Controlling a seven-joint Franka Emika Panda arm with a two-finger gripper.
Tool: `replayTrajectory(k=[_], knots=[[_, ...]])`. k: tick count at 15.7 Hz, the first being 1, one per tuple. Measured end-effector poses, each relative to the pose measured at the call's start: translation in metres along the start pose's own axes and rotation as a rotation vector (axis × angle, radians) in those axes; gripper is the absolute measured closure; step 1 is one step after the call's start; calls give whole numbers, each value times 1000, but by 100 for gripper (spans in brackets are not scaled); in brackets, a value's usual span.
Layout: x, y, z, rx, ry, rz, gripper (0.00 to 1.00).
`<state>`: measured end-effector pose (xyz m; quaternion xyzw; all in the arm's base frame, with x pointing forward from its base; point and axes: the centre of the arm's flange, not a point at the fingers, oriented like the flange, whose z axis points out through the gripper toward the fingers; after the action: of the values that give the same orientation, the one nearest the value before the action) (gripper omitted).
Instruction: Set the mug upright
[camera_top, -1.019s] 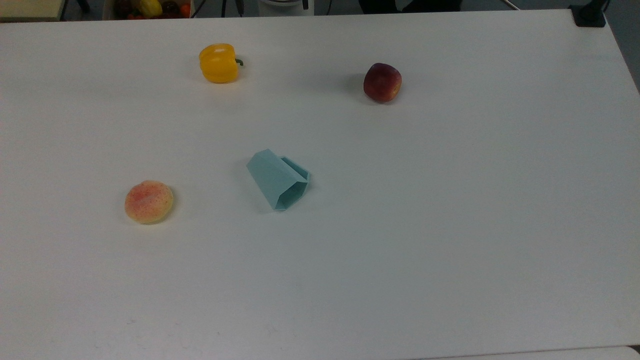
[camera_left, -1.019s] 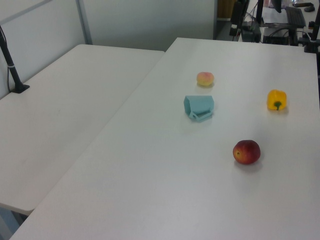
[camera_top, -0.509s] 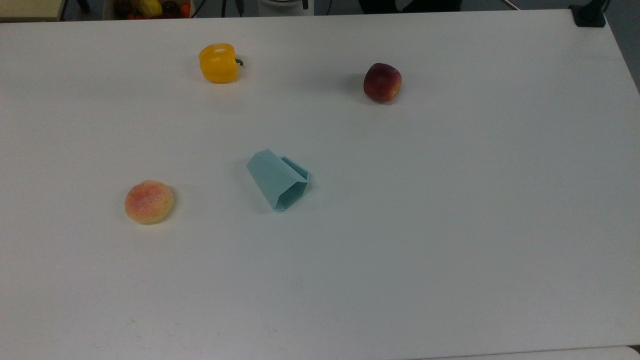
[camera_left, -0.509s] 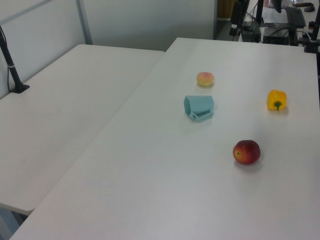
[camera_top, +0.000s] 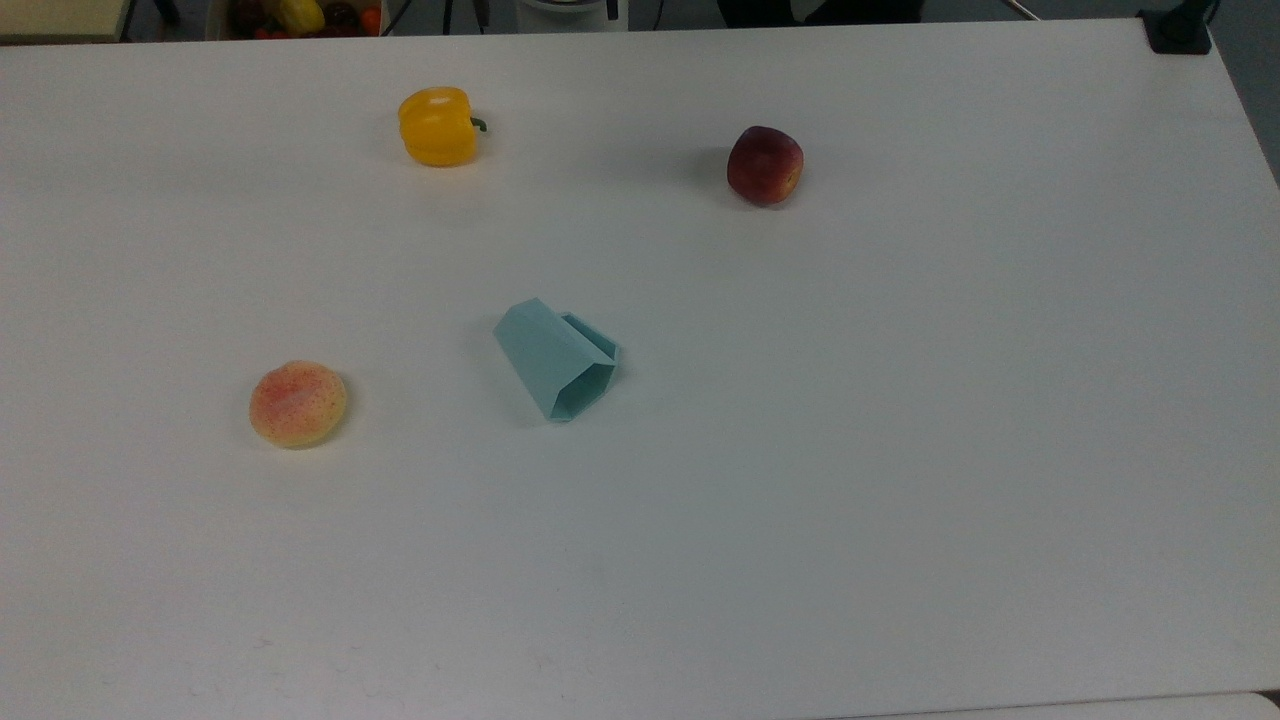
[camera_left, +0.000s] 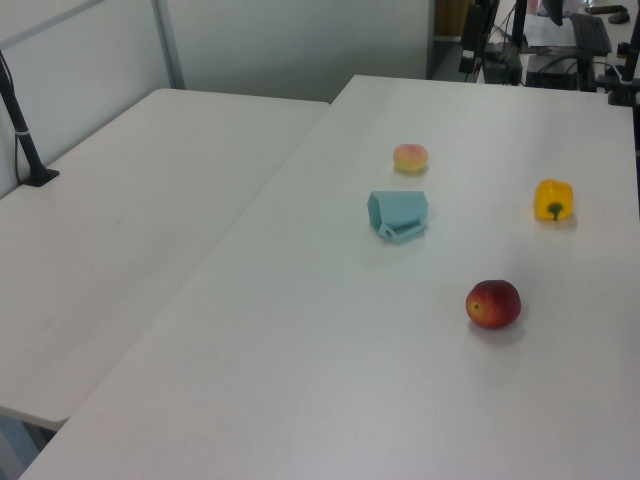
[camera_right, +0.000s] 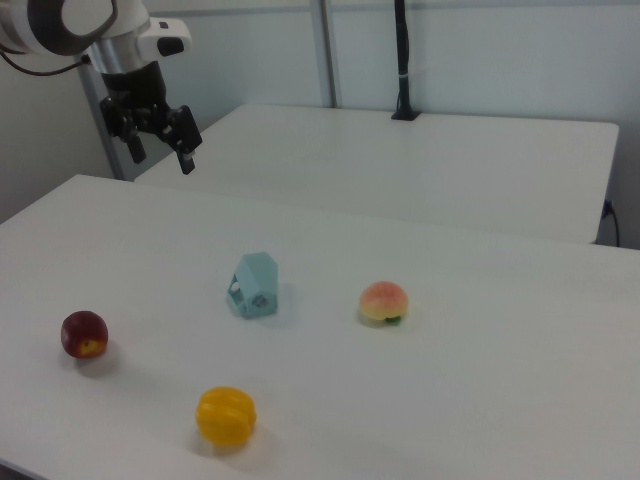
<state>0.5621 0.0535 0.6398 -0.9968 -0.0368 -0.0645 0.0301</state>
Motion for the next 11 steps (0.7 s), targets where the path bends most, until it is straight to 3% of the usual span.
replayTrajectory(k=[2,4,8,11], knots=[[-1,-2,0,-1,-10,37,0],[-2,-2,-1,-18,-46,139,0],[9,-21,9,-123,-126,399,0],[30,-49,40,-202,-127,602,0]])
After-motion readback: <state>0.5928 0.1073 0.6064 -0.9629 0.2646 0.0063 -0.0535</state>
